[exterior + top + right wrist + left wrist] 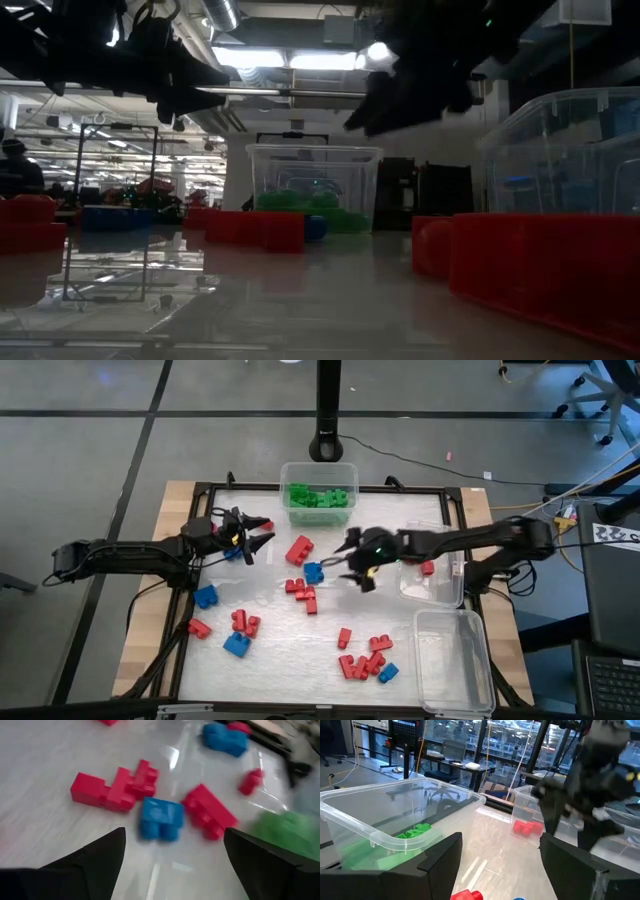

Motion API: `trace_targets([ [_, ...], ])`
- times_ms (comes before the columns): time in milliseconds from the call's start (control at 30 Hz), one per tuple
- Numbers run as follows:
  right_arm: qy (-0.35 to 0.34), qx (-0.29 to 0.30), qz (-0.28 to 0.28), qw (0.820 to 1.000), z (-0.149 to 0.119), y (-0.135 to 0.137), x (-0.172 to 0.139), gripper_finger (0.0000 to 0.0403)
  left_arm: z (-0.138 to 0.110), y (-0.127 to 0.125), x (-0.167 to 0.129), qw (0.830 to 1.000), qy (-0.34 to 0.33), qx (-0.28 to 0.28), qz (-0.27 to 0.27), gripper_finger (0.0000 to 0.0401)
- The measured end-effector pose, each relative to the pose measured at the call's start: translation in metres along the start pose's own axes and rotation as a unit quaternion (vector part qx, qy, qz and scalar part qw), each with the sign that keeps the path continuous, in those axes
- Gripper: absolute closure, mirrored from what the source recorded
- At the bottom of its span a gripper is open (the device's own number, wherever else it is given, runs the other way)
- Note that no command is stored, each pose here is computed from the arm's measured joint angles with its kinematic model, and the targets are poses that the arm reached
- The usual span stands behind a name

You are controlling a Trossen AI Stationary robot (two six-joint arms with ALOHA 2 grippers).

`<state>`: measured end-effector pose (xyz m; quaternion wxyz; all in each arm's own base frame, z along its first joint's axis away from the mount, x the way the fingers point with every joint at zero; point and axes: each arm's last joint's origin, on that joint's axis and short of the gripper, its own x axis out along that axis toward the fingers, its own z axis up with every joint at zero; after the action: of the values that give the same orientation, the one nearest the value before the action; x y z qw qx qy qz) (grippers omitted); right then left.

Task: Sort blocks
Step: Put the red game piece into the middle right transparent bin

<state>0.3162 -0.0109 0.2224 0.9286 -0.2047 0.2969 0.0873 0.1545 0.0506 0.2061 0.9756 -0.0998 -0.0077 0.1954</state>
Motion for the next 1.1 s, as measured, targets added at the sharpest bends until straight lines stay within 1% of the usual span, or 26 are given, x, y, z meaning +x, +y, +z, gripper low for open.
trace_targets([
  [133, -0.001, -0.034, 0.033, 0.999, -0.003, 0.014, 0.036, 0.0068, 0.000, -0.002, 0.000, 1.000, 0.001, 0.003, -0.007, 0.0150],
  [267, -0.002, -0.063, 0.059, 0.996, 0.001, 0.027, 0.060, 0.0068, -0.002, -0.005, 0.000, 1.000, 0.007, 0.012, -0.016, 0.0150],
  [400, -0.005, -0.086, 0.074, 0.994, 0.008, 0.038, 0.075, 0.0068, -0.009, -0.013, 0.002, 0.999, 0.030, 0.014, -0.038, 0.0150],
  [600, -0.031, -0.102, 0.102, 0.989, 0.020, 0.052, 0.083, 0.0068, -0.027, -0.032, 0.007, 0.993, 0.083, 0.008, -0.088, 0.0150],
  [700, -0.055, -0.093, 0.113, 0.988, 0.025, 0.060, 0.088, 0.0068, -0.039, -0.041, 0.009, 0.988, 0.119, -0.003, -0.101, 0.0150],
  [800, -0.065, -0.065, 0.118, 0.989, 0.024, 0.067, 0.096, 0.0068, -0.052, -0.050, 0.012, 0.984, 0.147, -0.012, -0.098, 0.0150],
  [900, -0.053, -0.032, 0.117, 0.991, 0.016, 0.072, 0.107, 0.0068, -0.062, -0.058, 0.015, 0.983, 0.157, -0.018, -0.098, 0.0150],
  [1000, -0.024, 0.006, 0.110, 0.994, 0.007, 0.074, 0.115, 0.0068, -0.071, -0.063, 0.019, 0.980, 0.170, -0.017, -0.101, 0.0150],
  [1100, -0.010, 0.019, 0.096, 0.995, 0.002, 0.075, 0.120, 0.0068, -0.080, -0.067, 0.023, 0.979, 0.174, -0.025, -0.104, 0.0150],
])
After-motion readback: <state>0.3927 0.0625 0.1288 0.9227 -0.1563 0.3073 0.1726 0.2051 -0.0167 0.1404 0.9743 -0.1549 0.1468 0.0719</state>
